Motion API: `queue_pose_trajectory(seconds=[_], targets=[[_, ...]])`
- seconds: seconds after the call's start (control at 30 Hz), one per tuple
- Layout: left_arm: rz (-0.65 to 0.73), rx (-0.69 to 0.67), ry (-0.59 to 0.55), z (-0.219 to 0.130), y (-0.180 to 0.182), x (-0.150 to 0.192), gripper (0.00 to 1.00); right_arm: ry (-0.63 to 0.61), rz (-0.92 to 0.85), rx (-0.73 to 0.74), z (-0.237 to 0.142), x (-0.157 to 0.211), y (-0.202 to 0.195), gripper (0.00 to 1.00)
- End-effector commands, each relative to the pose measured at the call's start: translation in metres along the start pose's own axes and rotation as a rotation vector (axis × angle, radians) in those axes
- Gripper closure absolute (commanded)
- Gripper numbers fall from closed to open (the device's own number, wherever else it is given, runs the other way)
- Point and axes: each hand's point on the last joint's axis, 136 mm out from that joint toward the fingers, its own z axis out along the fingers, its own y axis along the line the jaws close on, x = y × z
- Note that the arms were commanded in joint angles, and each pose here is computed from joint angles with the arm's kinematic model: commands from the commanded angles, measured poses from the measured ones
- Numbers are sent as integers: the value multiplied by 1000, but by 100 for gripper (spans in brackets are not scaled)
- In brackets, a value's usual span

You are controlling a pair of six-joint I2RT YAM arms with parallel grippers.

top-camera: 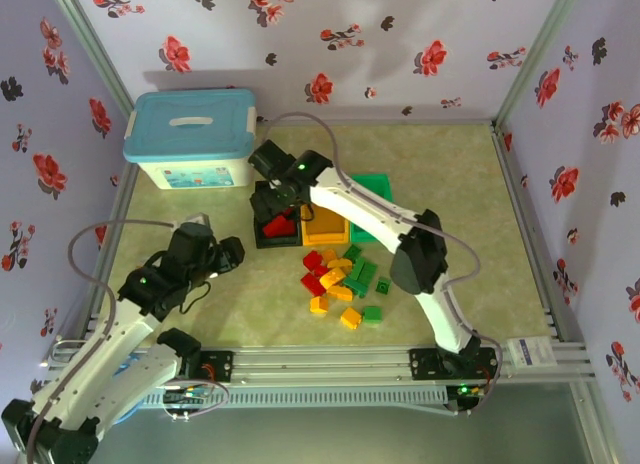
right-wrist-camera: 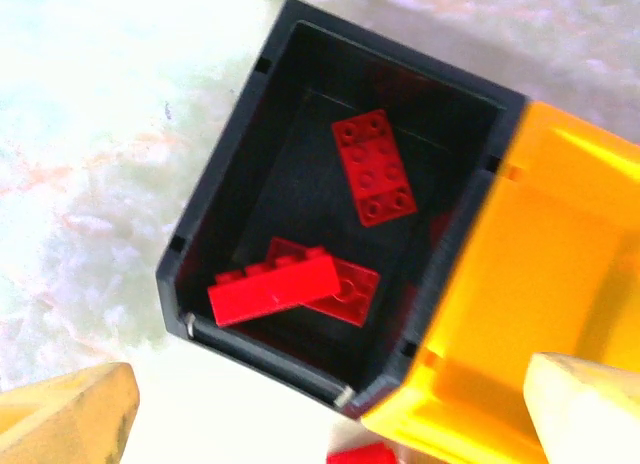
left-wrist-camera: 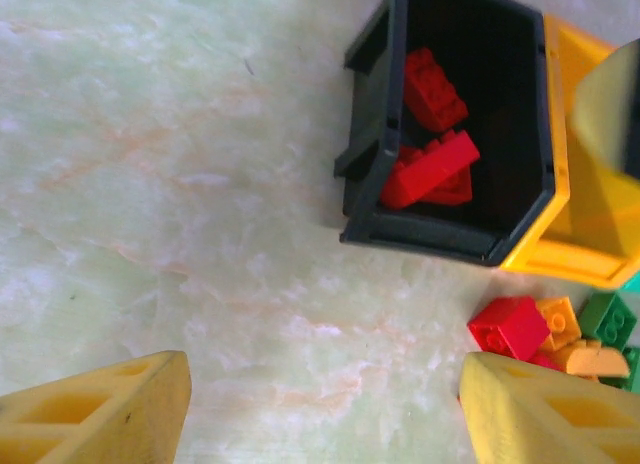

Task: Sort the legos into containers by color
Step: Place the lego in the container, then move the lego to the center of the table.

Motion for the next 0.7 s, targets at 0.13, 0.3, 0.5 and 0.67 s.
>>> queue_pose_trajectory(seconds=[0.13,0.3,0.5,0.67], targets=[[159,95,66,14,-49,14,28,-159,78,43,-71,3,-42,1],[223,130,156,38,-80,43,28,-177,153,53,-81,30,-68,1],[229,138,257,72,-103,78,36,-172,226,71,-82,59,-93,1],[244,127,307,90,-116,97,40,-166,254,76,-80,76,-101,1]])
